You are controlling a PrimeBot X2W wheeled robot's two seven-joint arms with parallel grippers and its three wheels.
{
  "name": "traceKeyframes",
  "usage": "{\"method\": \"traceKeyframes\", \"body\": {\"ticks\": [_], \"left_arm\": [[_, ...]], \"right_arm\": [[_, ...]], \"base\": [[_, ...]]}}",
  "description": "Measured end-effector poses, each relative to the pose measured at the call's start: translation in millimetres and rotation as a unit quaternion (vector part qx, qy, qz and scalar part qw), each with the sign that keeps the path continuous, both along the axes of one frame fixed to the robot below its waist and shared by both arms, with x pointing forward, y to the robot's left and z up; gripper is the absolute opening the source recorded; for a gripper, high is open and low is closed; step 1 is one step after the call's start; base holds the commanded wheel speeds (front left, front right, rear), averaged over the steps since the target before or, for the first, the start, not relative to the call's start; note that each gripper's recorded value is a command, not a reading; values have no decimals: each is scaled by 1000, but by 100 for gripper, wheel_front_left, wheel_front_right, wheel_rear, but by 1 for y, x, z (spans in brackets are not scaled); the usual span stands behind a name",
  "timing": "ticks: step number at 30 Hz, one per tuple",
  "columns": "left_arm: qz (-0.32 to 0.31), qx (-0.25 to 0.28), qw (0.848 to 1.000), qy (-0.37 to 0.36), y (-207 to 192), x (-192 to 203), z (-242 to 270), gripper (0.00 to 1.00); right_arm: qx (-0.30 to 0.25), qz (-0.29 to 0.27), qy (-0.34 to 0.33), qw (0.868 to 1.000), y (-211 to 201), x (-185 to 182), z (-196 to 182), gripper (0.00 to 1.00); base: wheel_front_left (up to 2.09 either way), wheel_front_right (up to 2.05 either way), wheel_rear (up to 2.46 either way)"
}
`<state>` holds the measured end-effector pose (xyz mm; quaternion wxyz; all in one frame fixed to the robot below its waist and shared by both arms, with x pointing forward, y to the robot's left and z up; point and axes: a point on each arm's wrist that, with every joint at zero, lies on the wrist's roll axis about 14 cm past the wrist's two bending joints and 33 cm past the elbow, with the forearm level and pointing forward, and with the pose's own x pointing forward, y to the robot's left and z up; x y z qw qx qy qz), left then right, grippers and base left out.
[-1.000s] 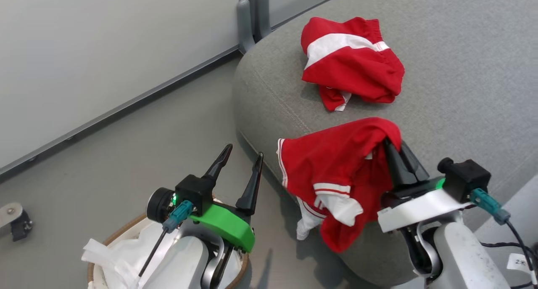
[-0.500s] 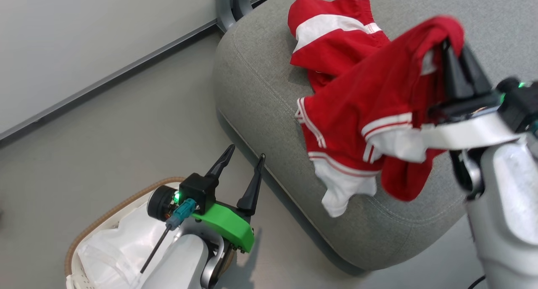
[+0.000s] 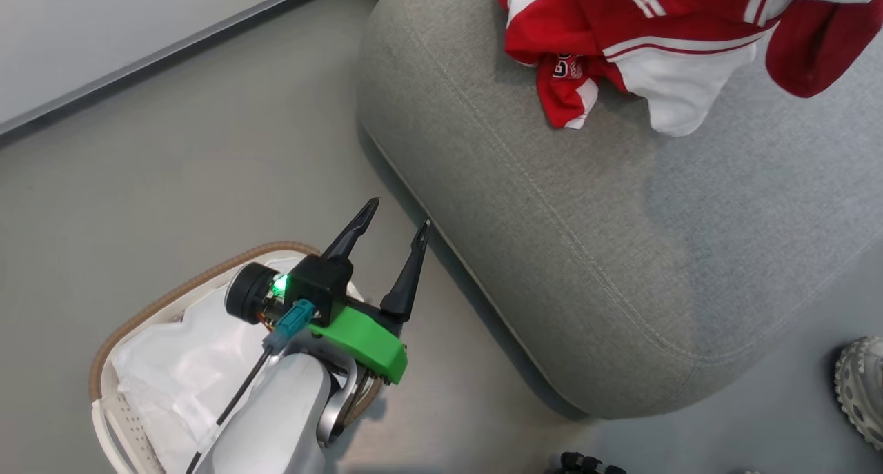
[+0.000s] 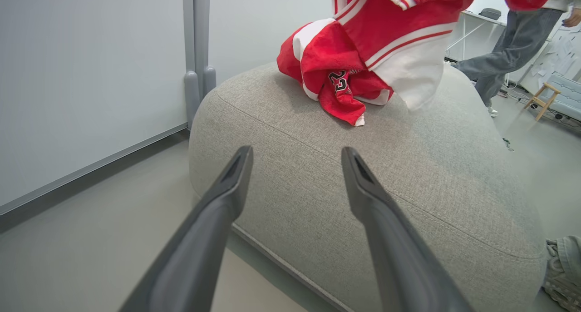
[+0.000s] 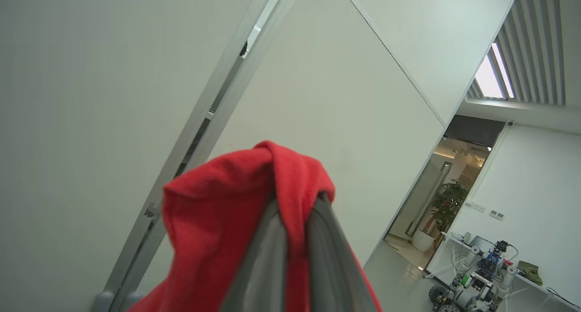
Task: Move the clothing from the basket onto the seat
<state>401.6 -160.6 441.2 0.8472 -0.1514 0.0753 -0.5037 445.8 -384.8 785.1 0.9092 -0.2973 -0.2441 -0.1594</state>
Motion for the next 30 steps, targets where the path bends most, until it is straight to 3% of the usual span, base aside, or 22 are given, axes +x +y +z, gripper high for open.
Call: {"method": "traceKeyframes", "body": {"ticks": [4, 8, 13, 18, 19, 20, 21, 27, 30], "left_arm": [[0, 4, 1000, 6, 4, 6, -9, 100], [9, 14, 1000, 16, 13, 16, -24, 100], [22, 24, 999, 27, 26, 30, -43, 100], [33, 34, 998, 43, 37, 37, -63, 100], [37, 37, 997, 50, 42, 38, -69, 100], [39, 41, 997, 53, 45, 39, -74, 100], [40, 44, 997, 55, 47, 39, -77, 100], [40, 43, 997, 50, 46, 38, -72, 100], [39, 41, 997, 46, 44, 34, -64, 100]], "right_arm": [[26, -17, 40, 999, -14, 30, -32, 0], [75, -14, 103, 992, -11, 59, -101, 0], [152, -27, 198, 968, -5, 66, -215, 0], [228, -59, 244, 941, -7, 48, -295, 1], [246, -70, 264, 930, -5, 36, -322, 28], [257, -76, 270, 925, -3, 30, -334, 48], [261, -79, 274, 922, -2, 27, -340, 100], [280, -95, 279, 914, 1, -5, -355, 100], [283, -100, 267, 916, -1, -19, -347, 100]], "base": [[0, 0, 0], [0, 0, 0], [0, 0, 0], [0, 0, 0], [0, 0, 0], [0, 0, 0], [0, 0, 0], [0, 0, 0], [0, 0, 0]]}}
